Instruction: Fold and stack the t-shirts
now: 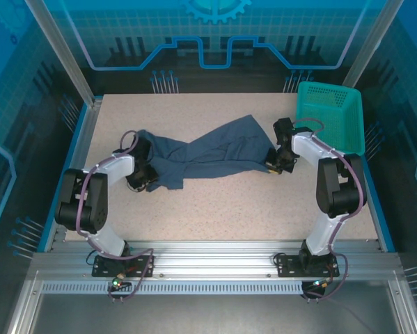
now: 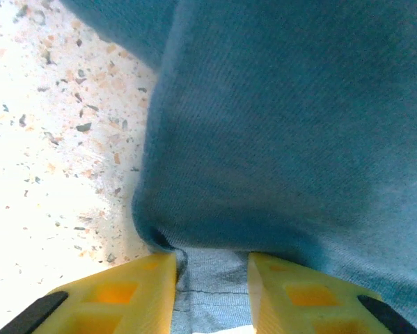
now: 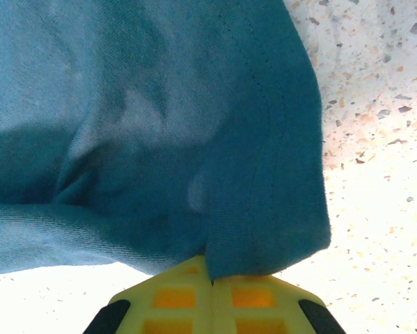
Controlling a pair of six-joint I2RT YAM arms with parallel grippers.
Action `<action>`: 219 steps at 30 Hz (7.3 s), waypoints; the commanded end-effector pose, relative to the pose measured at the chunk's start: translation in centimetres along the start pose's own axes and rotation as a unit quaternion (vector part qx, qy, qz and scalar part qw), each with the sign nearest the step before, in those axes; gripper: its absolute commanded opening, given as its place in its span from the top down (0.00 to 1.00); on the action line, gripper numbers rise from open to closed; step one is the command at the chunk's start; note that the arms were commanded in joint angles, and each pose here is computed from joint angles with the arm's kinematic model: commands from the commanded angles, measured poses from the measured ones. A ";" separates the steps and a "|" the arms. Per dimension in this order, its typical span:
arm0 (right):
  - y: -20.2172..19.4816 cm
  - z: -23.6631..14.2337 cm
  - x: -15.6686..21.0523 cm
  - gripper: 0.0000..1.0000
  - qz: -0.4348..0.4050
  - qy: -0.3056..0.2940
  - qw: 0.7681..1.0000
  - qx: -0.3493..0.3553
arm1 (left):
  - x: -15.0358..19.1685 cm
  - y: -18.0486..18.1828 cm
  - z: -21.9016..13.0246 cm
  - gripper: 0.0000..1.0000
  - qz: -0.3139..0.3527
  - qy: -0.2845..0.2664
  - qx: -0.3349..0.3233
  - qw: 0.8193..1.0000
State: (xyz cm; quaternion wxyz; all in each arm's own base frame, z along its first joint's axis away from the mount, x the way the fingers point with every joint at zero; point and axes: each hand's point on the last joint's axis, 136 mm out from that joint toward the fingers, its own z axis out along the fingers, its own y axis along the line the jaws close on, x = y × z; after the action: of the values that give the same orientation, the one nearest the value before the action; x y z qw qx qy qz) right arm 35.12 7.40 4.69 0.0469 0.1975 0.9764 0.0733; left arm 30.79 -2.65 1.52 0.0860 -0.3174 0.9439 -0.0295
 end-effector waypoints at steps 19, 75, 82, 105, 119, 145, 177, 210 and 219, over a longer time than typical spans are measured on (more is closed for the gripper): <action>-0.8 -1.6 0.9 1.00 -0.006 -0.011 1.000 0.008 | 0.2 1.5 -5.0 1.00 -0.008 -0.049 -0.061 0.997; 1.1 -2.0 2.7 1.00 -0.021 -0.001 1.000 0.003 | -1.0 3.2 -14.6 1.00 -0.097 -0.179 0.015 0.979; 8.5 -16.2 -4.5 1.00 -0.083 -0.169 0.976 -0.109 | -9.5 -2.8 -25.1 1.00 -0.110 -0.289 0.131 0.942; 9.7 -43.7 1.0 1.00 -0.144 -0.427 0.833 -0.320 | -10.7 -2.4 -57.4 1.00 -0.070 -0.575 0.356 0.733; 16.7 -37.0 -9.3 1.00 -0.120 -0.335 0.861 -0.364 | -25.3 -13.8 -51.6 1.00 -0.016 -0.488 0.442 0.752; 11.1 -27.6 -7.0 1.00 -0.060 -0.266 0.912 -0.305 | -7.6 -3.7 -39.7 1.00 -0.118 -0.358 0.336 0.863; -8.5 -1.5 6.9 1.00 0.073 0.004 0.989 0.131 | 9.1 3.7 -8.0 1.00 -0.208 -0.033 0.020 0.977; 6.8 -7.9 1.4 0.64 -0.124 -0.110 0.976 -0.140 | -20.2 -14.5 -6.9 0.80 -0.160 -0.129 0.175 0.963; 9.0 -6.8 -1.3 0.65 -0.119 -0.089 0.977 -0.152 | -26.4 -15.0 3.2 0.87 -0.203 -0.077 0.146 0.965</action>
State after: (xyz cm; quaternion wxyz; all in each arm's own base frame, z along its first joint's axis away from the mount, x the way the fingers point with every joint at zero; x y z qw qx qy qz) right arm 38.07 13.66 12.65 0.1752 0.0846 0.9645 0.1784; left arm 62.57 1.04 5.37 0.2458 -0.4770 0.8269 -0.1679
